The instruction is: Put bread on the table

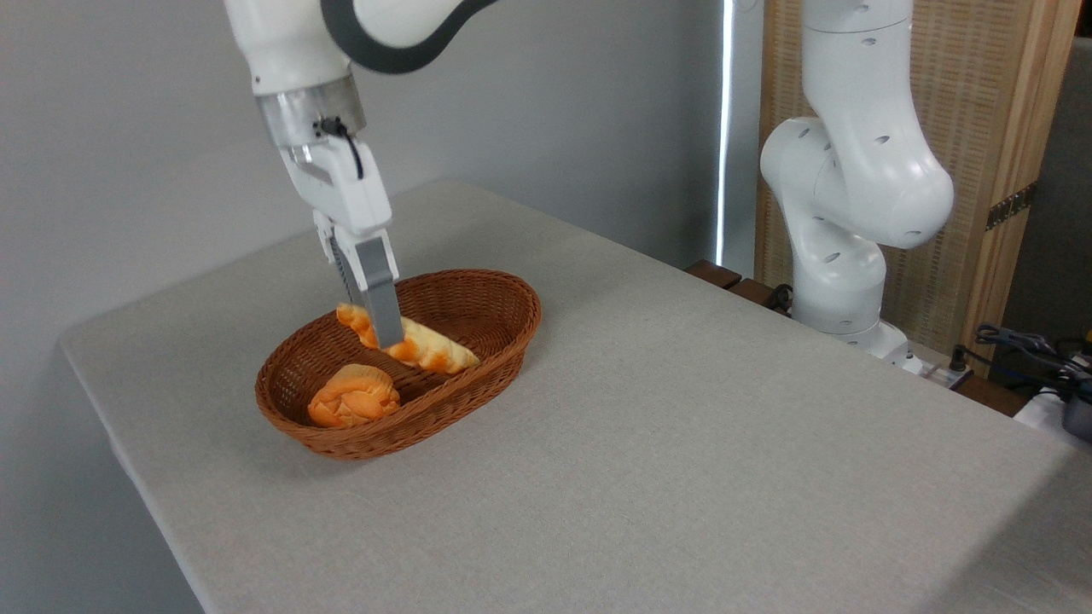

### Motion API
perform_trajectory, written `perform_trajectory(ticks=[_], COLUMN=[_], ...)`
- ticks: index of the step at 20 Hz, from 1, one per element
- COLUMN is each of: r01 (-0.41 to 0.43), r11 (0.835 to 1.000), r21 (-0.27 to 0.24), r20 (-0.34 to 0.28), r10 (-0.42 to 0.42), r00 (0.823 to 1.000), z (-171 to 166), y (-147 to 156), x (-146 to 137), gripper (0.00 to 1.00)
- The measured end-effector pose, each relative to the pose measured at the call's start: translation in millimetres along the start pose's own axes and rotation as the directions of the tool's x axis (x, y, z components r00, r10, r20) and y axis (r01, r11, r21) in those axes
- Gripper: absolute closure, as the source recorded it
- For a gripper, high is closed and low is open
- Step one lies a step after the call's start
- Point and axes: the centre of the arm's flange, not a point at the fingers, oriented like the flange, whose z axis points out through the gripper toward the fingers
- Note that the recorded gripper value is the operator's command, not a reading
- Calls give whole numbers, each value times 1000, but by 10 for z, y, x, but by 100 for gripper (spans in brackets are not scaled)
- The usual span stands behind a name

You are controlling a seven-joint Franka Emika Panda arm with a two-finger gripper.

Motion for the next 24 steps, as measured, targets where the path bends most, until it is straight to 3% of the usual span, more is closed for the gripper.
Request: perform_trajectory(ticks=[3,6,8,11,12,13,14,18,24], r01=[120,208,195,101,69,38,20,11,11], r11=[991,976,977,989,991,992,990,980,980], r21=[-51,-64,-82,-105,-112,-123,-142,-201,-199], r20=[-63,-64,-35,-13,-9,-1,16,86,86], r10=[-123,-213,-199,-103,-70,-39,-18,6,6], r00=[990,975,979,995,997,999,1000,996,996], z=[-196,-300,-249,-142,-89,-5,139,656,657], y=[-368,-773,-983,-1202,-1256,-1291,-1326,-1371,-1385], x=[-365,-842,-1119,-1409,-1473,-1513,-1536,-1411,-1399], gripper=[53,53,53,51,37,11,0,0,0])
